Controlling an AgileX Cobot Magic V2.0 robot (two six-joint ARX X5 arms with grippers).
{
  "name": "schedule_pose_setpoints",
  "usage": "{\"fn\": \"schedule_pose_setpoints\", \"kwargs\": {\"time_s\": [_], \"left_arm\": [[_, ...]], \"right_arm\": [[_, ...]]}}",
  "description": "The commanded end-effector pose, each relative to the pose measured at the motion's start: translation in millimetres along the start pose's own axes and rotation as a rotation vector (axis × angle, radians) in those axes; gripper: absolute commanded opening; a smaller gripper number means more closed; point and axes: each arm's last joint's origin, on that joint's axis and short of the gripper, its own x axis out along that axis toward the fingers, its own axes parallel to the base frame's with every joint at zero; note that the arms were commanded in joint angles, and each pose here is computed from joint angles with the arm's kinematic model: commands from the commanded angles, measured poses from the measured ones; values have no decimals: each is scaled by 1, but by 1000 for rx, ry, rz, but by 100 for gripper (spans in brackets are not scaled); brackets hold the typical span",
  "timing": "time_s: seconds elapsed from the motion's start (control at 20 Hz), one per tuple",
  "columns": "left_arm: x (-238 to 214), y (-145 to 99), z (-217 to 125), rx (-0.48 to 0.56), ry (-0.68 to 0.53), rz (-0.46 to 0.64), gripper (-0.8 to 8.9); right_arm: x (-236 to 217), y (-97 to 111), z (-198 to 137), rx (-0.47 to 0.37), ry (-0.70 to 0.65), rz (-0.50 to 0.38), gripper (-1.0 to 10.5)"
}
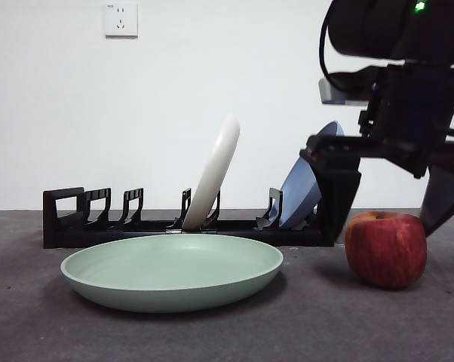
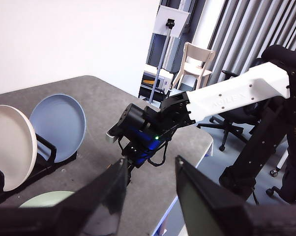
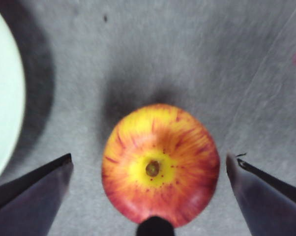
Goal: Take the green plate from the plate rack,put the plate on the table,take the apple from the table,put the apple in the plate
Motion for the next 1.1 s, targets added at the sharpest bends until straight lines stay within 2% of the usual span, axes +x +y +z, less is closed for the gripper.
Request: {"fn": "schedule_pose_setpoints", "kwargs": {"time_s": [0.05, 0.15, 0.2, 0.35, 0.45, 0.55, 0.7, 0.75, 0.95, 1.1], "left_arm": [[0, 0, -1, -9, 5, 3, 165], [0, 1, -2, -9, 9, 5, 165], [0, 1, -2, -9, 9, 5, 165], [0, 1, -2, -9, 9, 5, 165], [0, 1, -2, -9, 8, 5, 165], [0, 1, -2, -9, 8, 5, 165], [0, 1, -2, -9, 8, 4, 165], [0, 1, -2, -9, 8, 5, 165], [1, 0, -2, -9, 11, 6, 165], [2, 0, -1, -8, 12, 6, 165]], "right_arm": [[8, 0, -2, -5, 22, -14, 268], [7, 0, -2, -12, 22, -14, 32], [7, 0, -2, -12, 21, -13, -17], [-1, 1, 4, -20, 46, -18, -12], [-16, 4, 16, -40, 51, 18, -12], [-35, 11, 32, -49, 33, 141, -12], [-65, 28, 53, -96, -30, 386, -12], [-74, 37, 58, -122, -61, 431, -12], [-94, 77, 62, -230, -195, 471, -12], [-86, 102, 60, -273, -227, 439, -12]]}}
